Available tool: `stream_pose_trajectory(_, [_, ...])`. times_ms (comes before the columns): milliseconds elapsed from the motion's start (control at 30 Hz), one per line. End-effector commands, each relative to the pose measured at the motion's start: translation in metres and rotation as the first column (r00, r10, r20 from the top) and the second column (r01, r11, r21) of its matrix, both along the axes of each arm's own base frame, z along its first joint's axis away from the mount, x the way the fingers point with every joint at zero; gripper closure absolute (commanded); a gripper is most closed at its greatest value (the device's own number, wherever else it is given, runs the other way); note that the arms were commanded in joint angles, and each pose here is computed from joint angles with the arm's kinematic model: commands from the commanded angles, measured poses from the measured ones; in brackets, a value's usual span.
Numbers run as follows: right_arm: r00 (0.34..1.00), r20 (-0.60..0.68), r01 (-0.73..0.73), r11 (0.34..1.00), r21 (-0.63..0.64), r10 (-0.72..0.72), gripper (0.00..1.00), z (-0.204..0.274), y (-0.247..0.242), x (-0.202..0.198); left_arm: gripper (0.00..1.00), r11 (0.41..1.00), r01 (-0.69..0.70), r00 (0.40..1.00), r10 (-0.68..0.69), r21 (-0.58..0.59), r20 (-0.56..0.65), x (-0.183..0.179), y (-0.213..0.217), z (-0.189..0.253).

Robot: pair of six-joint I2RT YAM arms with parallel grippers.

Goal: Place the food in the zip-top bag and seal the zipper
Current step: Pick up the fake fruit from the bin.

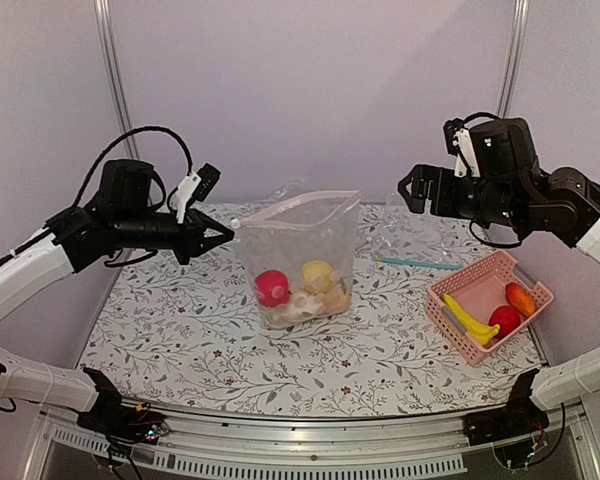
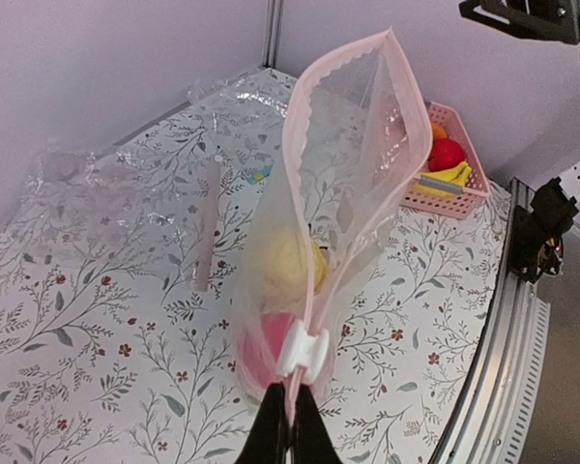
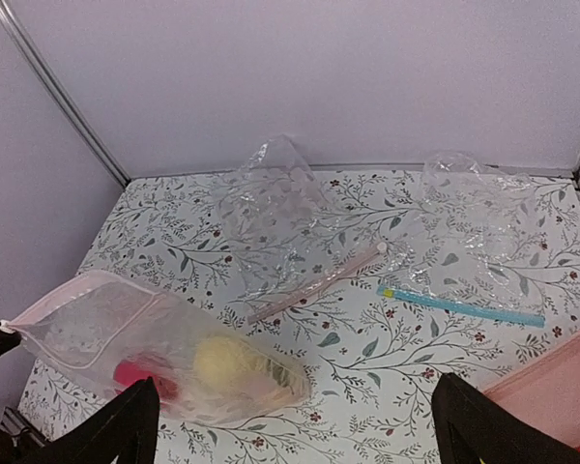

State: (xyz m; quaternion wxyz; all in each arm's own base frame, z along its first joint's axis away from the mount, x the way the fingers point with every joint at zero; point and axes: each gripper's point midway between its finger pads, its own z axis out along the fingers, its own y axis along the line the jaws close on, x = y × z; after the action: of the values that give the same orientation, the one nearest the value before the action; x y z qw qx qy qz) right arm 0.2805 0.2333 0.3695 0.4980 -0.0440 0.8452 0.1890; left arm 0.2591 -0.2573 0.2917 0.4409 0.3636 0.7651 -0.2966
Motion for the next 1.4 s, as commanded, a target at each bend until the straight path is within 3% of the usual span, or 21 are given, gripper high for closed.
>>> stream_pose_trajectory(0, [0.968, -0.12, 0.202, 0.969, -0.139, -0.219, 0.01, -0.053, -0.077, 0.002, 1.0, 1.0, -0.028, 0.999, 0.028, -0.012, 0.019, 0.003, 0.007, 0.003])
stream_pose_trajectory(233, [0.826, -0.265, 0.455, 0.866, -0.209, -0.498, 0.01, -0.13, -0.176, -0.004, 1.0, 0.999, -0.033, 0.999, 0.033, -0.007, 0.015, 0.004, 0.008, 0.001])
stream_pose_trajectory(467, [0.645, -0.488, 0.509, 0.807, -0.301, -0.588, 0.01, -0.213, -0.224, -0.031, 1.0, 0.999, -0.034, 0.999, 0.034, -0.007, 0.015, 0.003, 0.009, 0.001])
stream_pose_trajectory(633, [0.553, -0.504, 0.56, 0.744, -0.364, -0.663, 0.01, -0.235, -0.252, -0.042, 1.0, 1.0, -0.028, 1.0, 0.028, -0.008, 0.013, 0.003, 0.008, 0.001])
stream_pose_trajectory(767, [0.51, -0.534, 0.532, 0.735, -0.42, -0.674, 0.01, -0.255, -0.258, -0.043, 1.0, 0.999, -0.036, 0.999, 0.036, -0.018, -0.001, 0.002, 0.008, 0.002])
stream_pose_trajectory(1200, [0.476, -0.603, 0.473, 0.764, -0.439, -0.641, 0.07, -0.29, -0.263, -0.026, 1.0, 0.999, -0.042, 0.999, 0.042, -0.029, 0.006, 0.001, 0.01, 0.006])
stream_pose_trajectory(1367, [0.439, -0.59, 0.464, 0.734, -0.496, -0.677, 0.09, -0.299, -0.272, -0.03, 1.0, 0.999, -0.043, 0.999, 0.043, -0.029, 0.009, 0.001, 0.01, 0.006])
